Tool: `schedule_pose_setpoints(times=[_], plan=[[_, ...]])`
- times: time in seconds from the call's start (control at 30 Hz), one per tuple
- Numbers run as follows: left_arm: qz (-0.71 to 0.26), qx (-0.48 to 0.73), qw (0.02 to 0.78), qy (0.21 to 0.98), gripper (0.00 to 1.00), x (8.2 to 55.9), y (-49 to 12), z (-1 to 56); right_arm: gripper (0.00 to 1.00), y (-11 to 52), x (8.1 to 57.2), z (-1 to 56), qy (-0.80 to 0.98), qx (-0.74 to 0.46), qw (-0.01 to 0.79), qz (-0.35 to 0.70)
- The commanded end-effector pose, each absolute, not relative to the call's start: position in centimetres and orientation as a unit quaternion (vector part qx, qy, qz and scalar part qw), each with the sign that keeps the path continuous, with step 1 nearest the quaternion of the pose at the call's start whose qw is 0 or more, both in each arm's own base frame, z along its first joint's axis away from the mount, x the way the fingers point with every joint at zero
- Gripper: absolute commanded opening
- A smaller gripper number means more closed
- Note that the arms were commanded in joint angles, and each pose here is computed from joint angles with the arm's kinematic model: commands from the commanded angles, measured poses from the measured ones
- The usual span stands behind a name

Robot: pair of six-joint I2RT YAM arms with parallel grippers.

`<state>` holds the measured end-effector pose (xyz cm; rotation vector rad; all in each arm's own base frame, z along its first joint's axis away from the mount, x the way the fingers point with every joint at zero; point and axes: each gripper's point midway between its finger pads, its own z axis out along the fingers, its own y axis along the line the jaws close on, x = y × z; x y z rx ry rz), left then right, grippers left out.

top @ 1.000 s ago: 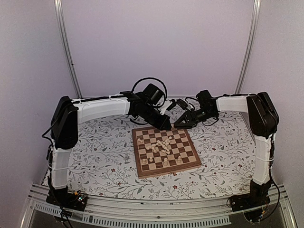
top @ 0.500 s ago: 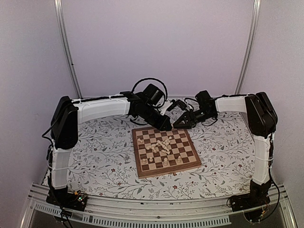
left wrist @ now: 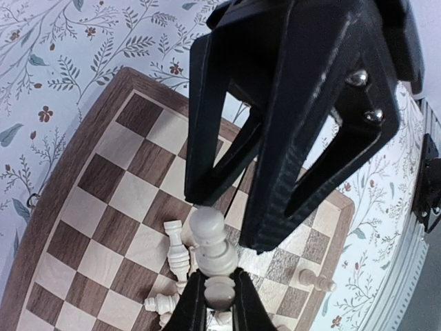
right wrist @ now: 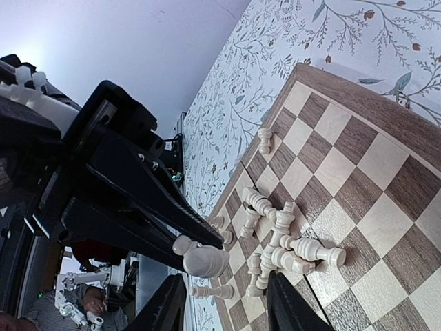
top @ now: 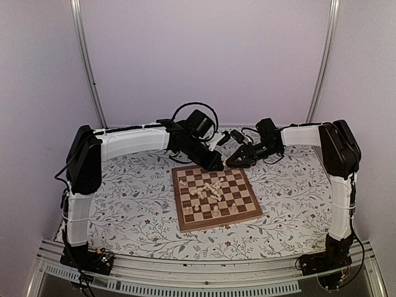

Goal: Set up the chess pieces on the board
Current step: Pick up the chess piece from the chessboard.

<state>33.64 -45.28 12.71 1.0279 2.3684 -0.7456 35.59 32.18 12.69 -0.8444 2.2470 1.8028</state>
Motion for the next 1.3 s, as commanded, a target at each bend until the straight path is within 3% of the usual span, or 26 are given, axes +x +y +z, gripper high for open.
schedule_pose_setpoints(times=[0.0, 0.33, 0.73, 0.97, 1.27], plan=[[-0.275, 0.385, 0.212, 0.855, 0.06, 32.8, -45.9, 12.5, 0.46, 32.4, 36.3, 14.3, 0.732, -0.298, 0.093, 0.606], [-0.278, 0.394, 0.205, 0.851, 0.06, 32.0, -46.6, 12.4, 0.45, 32.7, 36.2, 14.5, 0.726, -0.301, 0.089, 0.612], [-0.268, 0.396, 0.207, 0.853, 0.06, 32.4, -46.7, 12.3, 0.3, 32.8, 35.6, 15.2, 0.718, -0.309, 0.088, 0.617], [-0.263, 0.393, 0.205, 0.857, 0.06, 32.5, -46.6, 11.9, 0.15, 32.7, 35.1, 15.8, 0.711, -0.313, 0.089, 0.624], [-0.229, 0.41, 0.206, 0.858, 0.06, 32.4, -45.1, 12.0, 0.06, 31.0, 36.7, 17.9, 0.733, -0.336, 0.159, 0.57]])
